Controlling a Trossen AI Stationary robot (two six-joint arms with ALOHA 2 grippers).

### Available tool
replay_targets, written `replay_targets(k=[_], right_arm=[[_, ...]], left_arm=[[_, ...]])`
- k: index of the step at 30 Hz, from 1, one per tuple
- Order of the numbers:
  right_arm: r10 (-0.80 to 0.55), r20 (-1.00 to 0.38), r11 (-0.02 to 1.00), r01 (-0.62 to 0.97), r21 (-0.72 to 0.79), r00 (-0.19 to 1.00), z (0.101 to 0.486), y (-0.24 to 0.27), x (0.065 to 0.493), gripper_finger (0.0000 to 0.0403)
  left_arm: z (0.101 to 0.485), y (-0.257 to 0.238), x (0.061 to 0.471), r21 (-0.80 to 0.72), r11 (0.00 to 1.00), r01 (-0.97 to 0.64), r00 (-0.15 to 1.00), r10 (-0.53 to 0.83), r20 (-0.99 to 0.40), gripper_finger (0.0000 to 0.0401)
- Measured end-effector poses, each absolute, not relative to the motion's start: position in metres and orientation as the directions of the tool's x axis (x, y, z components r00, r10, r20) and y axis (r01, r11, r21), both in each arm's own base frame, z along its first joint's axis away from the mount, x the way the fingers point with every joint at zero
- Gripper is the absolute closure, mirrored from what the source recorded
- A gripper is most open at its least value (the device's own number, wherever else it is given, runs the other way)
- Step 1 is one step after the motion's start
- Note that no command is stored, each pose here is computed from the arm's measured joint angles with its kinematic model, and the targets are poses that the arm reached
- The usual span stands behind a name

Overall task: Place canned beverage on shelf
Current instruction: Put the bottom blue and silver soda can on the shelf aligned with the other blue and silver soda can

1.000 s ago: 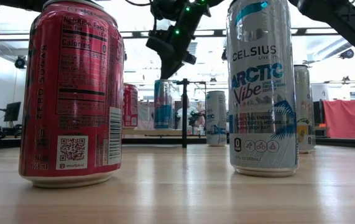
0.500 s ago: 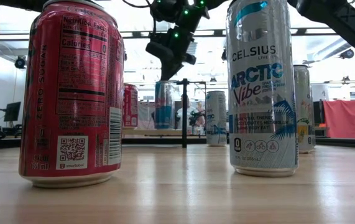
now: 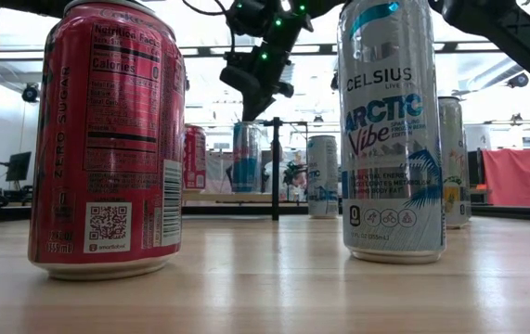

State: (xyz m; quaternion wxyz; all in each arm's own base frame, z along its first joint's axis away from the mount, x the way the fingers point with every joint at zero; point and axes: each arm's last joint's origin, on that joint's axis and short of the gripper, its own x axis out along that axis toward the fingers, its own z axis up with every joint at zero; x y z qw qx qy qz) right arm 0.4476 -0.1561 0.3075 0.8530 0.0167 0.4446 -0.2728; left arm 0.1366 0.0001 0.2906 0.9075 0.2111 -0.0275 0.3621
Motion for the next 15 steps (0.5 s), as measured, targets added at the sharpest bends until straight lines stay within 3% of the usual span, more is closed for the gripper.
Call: replay_targets(k=[15], right_arm=[[-0.467,-0.749,0.848,0.477,-0.229,0.471,0.3097,-0.1648,0.4469,0.0394]], left_arm=[[0.2906,0.0001,0.1366,0.363,0.649,-0.669,0.736,0.646,0.203,0.0040]])
